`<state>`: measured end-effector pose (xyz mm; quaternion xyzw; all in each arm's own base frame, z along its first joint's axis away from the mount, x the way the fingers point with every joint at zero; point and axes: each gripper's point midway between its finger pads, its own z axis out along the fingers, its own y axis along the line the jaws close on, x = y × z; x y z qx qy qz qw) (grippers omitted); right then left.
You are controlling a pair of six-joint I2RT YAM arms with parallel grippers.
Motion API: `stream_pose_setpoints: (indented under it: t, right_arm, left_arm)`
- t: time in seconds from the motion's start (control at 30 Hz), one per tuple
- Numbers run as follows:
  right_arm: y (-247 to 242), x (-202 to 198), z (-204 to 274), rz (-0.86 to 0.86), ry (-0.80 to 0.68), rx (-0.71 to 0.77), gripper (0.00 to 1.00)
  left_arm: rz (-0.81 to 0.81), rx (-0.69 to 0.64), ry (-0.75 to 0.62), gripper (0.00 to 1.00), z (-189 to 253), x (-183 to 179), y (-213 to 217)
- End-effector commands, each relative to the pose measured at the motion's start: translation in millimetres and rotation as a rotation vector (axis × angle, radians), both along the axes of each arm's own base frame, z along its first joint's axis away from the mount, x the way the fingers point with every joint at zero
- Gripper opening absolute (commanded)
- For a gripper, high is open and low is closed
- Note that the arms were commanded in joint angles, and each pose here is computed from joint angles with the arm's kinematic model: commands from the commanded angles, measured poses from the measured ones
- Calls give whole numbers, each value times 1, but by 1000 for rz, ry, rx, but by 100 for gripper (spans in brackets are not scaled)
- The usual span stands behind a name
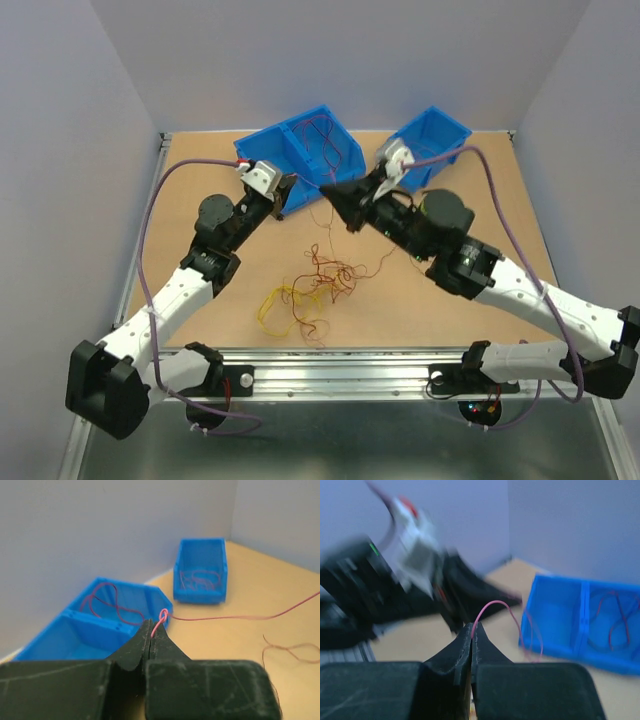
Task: Untangle the cables
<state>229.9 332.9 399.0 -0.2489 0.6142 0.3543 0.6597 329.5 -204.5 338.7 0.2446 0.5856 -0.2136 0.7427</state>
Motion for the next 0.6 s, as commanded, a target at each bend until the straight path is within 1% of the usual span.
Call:
stream_pose_setpoints:
  t: [0.0,0.03,0.1,0.13,0.2,0.27,0.3,0.37,0.43,0.57]
  right_arm:
    - [-5,-9,121,17,-133,147,1]
    - [-4,-15,164,49,-179,201,1]
    - [-2,-18,187,68,-189,207,1]
    - [-2,-19,209,74,-216,238,1]
    - [-4,-18,224,62,-230,261,1]
    - [-7,-7,225,1,-225,264,1]
    - [-10,5,221,-66,-243,232,1]
    - [-10,18,214,-132,-242,203,1]
    - [-6,36,197,-210,-237,142,1]
    - [4,58,162,-278,-223,34,0]
  left_arm:
    - [-73,-25,-85,0,33,-8,-10]
    - [-90,-21,-83,0,32,-9,-12]
    - [-105,-14,-76,0,28,-9,-15]
    - [-114,-10,-75,0,27,-10,-17]
    - [-116,-9,-68,0,25,-8,-18]
    - [-108,-5,-60,0,22,-4,-18]
    - [-102,-3,-53,0,20,-2,-18]
    - [-94,-7,-50,0,20,0,-18]
    - [-80,-10,-37,0,18,4,-17]
    - [-68,-9,-33,0,19,5,-15]
